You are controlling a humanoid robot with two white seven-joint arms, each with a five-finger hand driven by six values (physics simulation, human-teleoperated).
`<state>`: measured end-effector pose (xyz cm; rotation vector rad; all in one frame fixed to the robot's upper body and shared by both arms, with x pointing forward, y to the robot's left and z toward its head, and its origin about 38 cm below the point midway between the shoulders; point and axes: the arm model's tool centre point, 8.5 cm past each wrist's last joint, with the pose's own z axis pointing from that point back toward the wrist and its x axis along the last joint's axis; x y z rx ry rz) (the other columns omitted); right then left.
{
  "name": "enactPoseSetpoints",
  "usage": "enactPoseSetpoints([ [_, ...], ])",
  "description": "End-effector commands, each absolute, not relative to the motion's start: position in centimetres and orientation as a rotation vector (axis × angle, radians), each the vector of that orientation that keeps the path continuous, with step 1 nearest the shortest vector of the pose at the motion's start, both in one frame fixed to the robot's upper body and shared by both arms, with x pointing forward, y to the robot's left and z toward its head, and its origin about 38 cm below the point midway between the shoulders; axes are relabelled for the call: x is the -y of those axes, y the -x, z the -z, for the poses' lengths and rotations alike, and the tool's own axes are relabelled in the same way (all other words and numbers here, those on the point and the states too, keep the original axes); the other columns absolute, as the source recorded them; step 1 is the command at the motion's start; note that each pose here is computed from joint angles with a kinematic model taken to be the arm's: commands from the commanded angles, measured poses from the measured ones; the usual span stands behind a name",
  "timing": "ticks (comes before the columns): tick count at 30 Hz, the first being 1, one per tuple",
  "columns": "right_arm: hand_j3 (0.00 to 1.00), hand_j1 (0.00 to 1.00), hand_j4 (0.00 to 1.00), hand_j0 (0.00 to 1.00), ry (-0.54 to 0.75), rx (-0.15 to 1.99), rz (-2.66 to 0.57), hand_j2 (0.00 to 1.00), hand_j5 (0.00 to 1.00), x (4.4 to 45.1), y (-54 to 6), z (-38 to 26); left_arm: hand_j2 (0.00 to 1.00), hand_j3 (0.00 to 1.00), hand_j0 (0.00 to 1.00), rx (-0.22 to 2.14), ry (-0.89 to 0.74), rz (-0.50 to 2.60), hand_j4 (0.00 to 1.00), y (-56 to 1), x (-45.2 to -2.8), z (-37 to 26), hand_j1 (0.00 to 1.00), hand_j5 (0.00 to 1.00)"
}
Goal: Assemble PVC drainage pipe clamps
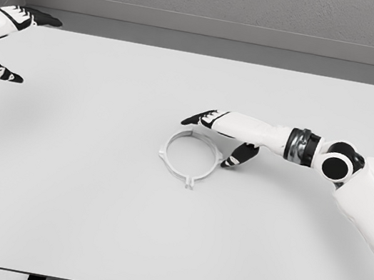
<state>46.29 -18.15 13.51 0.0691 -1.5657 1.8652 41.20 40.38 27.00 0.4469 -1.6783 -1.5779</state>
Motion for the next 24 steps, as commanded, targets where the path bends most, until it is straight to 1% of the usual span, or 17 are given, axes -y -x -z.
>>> enactPoseSetpoints([
  [1,1.0,1.0,1.0,1.0,-0.073,1.569,-1.857,1.0,1.0,18.15,-46.31,-13.59,1.0,1.0,1.0,1.682,-0.445,1.57,1.0,-41.13,-40.61,-27.27,1.0,1.0],
  [19,1.0,1.0,1.0,1.0,-0.089,1.583,-1.859,1.0,1.0,17.24,-46.22,-13.62,1.0,1.0,1.0,1.694,-0.444,1.577,1.0,-40.99,-40.41,-27.71,1.0,1.0],
  [24,1.0,1.0,1.0,1.0,-0.081,1.573,-1.853,1.0,1.0,17.76,-46.33,-13.46,1.0,1.0,1.0,1.694,-0.444,1.577,1.0,-40.99,-40.41,-27.7,1.0,1.0],
])
